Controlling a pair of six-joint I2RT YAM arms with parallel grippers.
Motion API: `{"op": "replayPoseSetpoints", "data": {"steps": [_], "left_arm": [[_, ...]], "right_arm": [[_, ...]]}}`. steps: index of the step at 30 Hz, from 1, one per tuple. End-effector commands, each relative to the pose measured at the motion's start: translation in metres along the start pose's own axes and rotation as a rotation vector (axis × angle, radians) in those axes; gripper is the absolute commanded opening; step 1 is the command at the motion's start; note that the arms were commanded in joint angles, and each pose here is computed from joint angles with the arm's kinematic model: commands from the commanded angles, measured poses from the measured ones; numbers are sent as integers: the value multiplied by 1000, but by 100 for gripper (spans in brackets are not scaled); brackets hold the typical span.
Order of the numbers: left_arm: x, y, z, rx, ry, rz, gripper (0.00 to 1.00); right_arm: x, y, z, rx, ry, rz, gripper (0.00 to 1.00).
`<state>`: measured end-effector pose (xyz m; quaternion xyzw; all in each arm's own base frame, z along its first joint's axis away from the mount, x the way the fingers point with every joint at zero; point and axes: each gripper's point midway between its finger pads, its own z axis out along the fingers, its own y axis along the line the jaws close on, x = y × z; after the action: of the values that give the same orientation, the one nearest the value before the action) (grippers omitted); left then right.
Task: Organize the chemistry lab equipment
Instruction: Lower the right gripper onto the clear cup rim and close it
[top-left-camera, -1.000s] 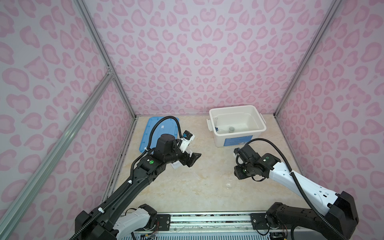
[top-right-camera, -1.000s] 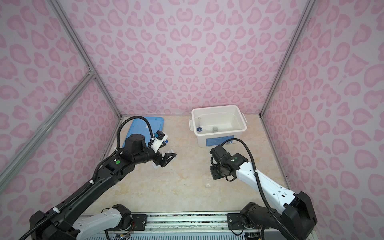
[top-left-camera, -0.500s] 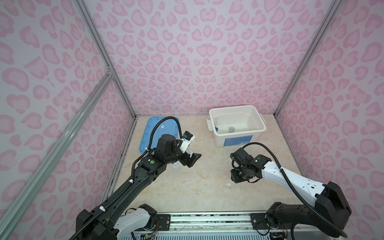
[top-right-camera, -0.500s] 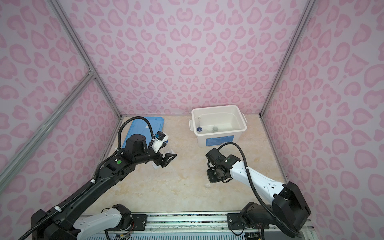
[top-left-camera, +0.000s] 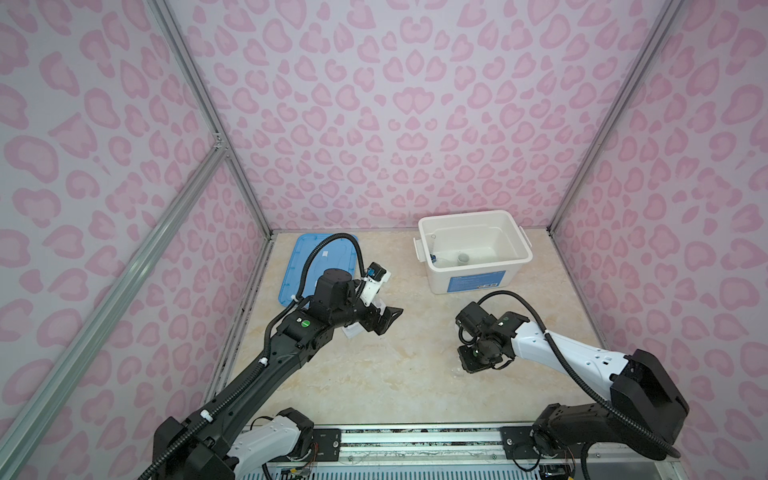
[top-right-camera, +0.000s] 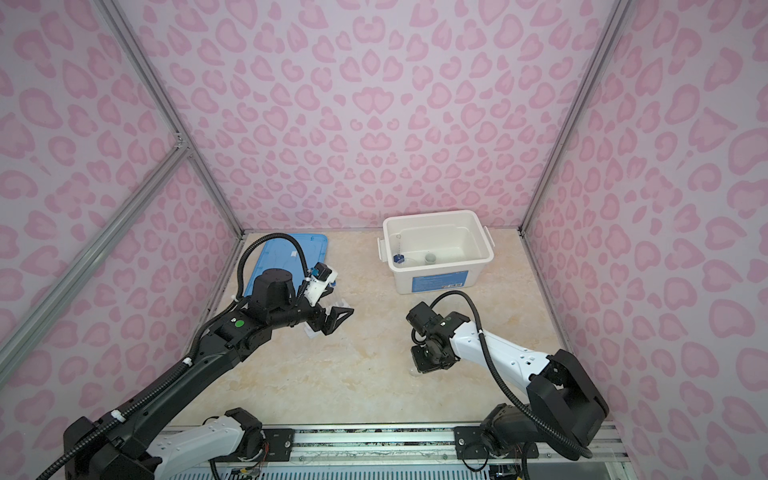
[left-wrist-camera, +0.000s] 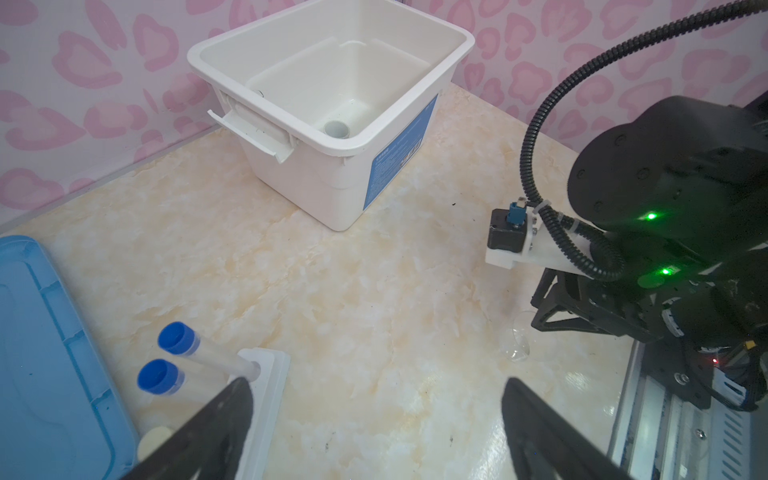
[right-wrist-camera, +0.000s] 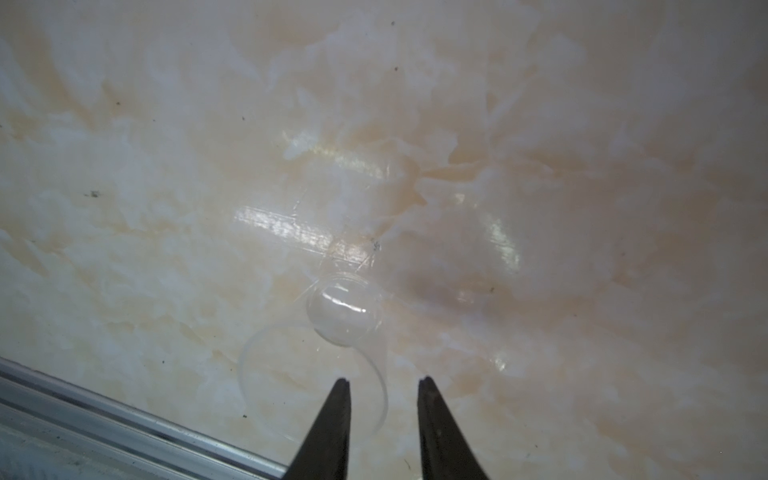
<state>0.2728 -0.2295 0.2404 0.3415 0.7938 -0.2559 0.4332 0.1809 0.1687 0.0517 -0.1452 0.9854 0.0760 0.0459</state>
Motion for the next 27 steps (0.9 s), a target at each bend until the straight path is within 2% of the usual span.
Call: {"op": "replayPoseSetpoints", "data": {"steps": [1,11,19,27], "left_arm": [[-5,-1,0,4,-24,17,95],[-5,-1,-1,2,-26,17,95],[-5,-1,-2,-2,-29,19,94],[-5,-1,-3,0,-31,19,94]], "right_arm": [[-3,3,5,-11,-6,-1,28],[-5,7,14,-23,-6,12,22],[-7,6,12,-4,-4,11,10],[-8,5,10,5,-7,11,5]]}}
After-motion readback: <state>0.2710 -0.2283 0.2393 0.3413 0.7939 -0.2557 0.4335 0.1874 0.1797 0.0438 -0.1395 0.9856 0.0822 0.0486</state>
